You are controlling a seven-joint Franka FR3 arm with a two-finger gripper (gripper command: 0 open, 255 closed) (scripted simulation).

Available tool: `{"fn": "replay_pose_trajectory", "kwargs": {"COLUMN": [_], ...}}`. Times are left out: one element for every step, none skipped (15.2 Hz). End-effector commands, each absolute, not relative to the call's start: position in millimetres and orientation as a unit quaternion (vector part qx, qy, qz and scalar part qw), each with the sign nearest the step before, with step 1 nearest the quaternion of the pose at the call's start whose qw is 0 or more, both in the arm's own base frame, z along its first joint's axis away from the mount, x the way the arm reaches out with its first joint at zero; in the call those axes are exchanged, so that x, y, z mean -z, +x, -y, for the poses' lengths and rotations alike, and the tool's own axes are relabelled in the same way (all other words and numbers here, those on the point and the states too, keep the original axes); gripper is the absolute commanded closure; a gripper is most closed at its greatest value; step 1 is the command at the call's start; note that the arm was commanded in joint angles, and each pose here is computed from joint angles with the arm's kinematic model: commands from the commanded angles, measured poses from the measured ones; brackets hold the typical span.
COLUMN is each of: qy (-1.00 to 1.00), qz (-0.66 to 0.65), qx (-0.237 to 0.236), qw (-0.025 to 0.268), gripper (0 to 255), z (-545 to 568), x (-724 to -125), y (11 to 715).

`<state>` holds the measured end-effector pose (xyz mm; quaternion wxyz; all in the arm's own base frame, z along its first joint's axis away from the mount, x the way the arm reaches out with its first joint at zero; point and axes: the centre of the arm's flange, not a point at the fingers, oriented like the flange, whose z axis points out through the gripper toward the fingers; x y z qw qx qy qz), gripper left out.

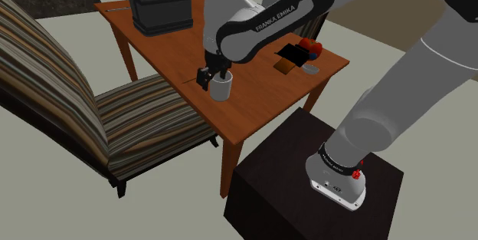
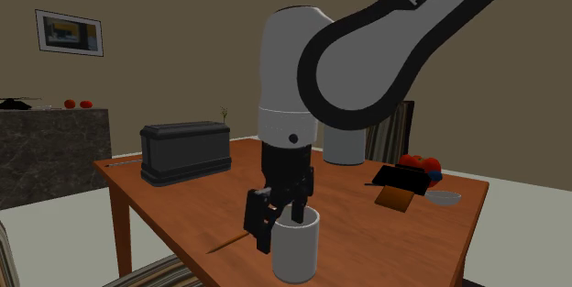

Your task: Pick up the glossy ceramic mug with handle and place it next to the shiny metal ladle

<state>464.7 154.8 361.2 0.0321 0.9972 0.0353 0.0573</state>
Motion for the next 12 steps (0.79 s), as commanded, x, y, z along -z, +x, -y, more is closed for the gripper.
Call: {"fn": "replay_pose_trajectory", "kwargs": {"qy": [0.997, 0.997, 0.997, 0.997, 0.997, 0.997, 0.997, 0.997, 0.997, 0.997, 0.997, 0.997], "qz": [-0.035, -0.035, -0.035, -0.035, -0.035, -0.035, -0.035, -0.035, -0.035, -0.035, -0.035, -0.035], "qx": [-0.058, -0.058, -0.058, -0.058, -0.058, -0.058, -0.058, -0.058, -0.058, -0.058, -0.058, -0.058], "qw": [0.032, 0.032, 0.032, 0.032, 0.032, 0.032, 0.032, 0.032, 0.032, 0.032, 0.032, 0.032], "gripper": [0, 0, 0, 0, 0, 0, 0, 0, 0, 255, 255, 255], "z": [-154.0, -153.8, -153.8, -153.8, -153.8, -153.8, -153.8, -153.8, -153.8, -153.8, -153.8, -153.8], "x": [-349.9, -346.9, -346.9, -346.9, -346.9, -346.9, -346.9, -346.9, -346.9, -346.9, -346.9, -346.9], "y": [467.3, 467.7, 467.6, 467.7, 467.7, 467.7, 467.7, 467.7, 467.7, 467.7, 467.7, 467.7]}}
